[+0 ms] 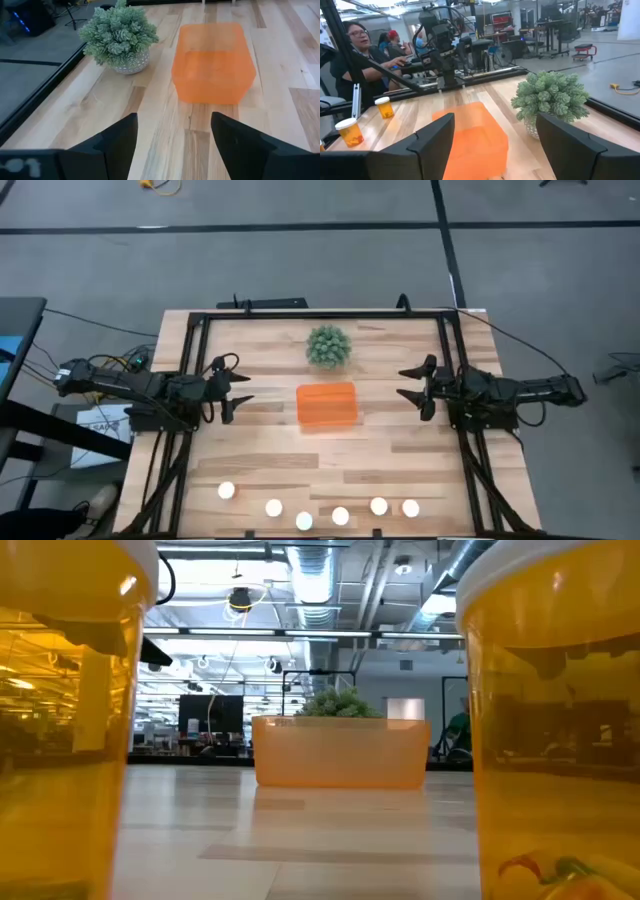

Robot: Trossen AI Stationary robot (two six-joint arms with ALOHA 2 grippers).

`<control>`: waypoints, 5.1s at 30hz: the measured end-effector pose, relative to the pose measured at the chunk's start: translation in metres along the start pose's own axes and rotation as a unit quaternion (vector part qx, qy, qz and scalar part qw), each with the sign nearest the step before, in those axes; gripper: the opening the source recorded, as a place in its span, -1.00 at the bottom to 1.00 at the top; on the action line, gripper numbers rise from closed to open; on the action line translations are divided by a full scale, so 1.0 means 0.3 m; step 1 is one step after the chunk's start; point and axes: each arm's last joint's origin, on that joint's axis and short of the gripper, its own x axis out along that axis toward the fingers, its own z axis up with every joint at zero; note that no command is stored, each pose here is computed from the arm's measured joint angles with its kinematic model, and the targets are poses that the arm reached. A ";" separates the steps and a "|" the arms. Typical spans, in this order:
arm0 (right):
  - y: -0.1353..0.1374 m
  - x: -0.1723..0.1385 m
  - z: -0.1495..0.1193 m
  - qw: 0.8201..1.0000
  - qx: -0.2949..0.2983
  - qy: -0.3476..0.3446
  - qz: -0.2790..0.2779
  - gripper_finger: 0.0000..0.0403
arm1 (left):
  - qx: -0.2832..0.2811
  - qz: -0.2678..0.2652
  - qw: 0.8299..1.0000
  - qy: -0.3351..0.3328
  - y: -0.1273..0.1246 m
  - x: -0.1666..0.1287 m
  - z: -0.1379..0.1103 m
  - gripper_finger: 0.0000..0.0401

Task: Pick and place pill bottles into a basket

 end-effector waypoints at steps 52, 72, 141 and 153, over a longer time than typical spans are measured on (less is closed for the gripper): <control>0.000 0.000 0.000 1.000 0.000 0.000 0.000 0.37 | -0.053 -0.115 0.914 0.386 -0.510 -0.004 0.290 0.21; 0.000 0.000 0.000 1.000 0.000 0.000 0.000 0.37 | -0.167 -0.046 0.837 0.519 -0.702 -0.057 0.279 0.62; 0.000 0.000 0.000 1.000 0.000 0.000 0.000 0.37 | -0.147 0.023 0.865 0.479 -0.705 0.036 0.041 -0.06; 0.000 0.000 0.000 1.000 0.000 0.000 0.000 0.37 | -0.081 0.077 0.918 0.381 -0.607 0.175 0.098 -0.04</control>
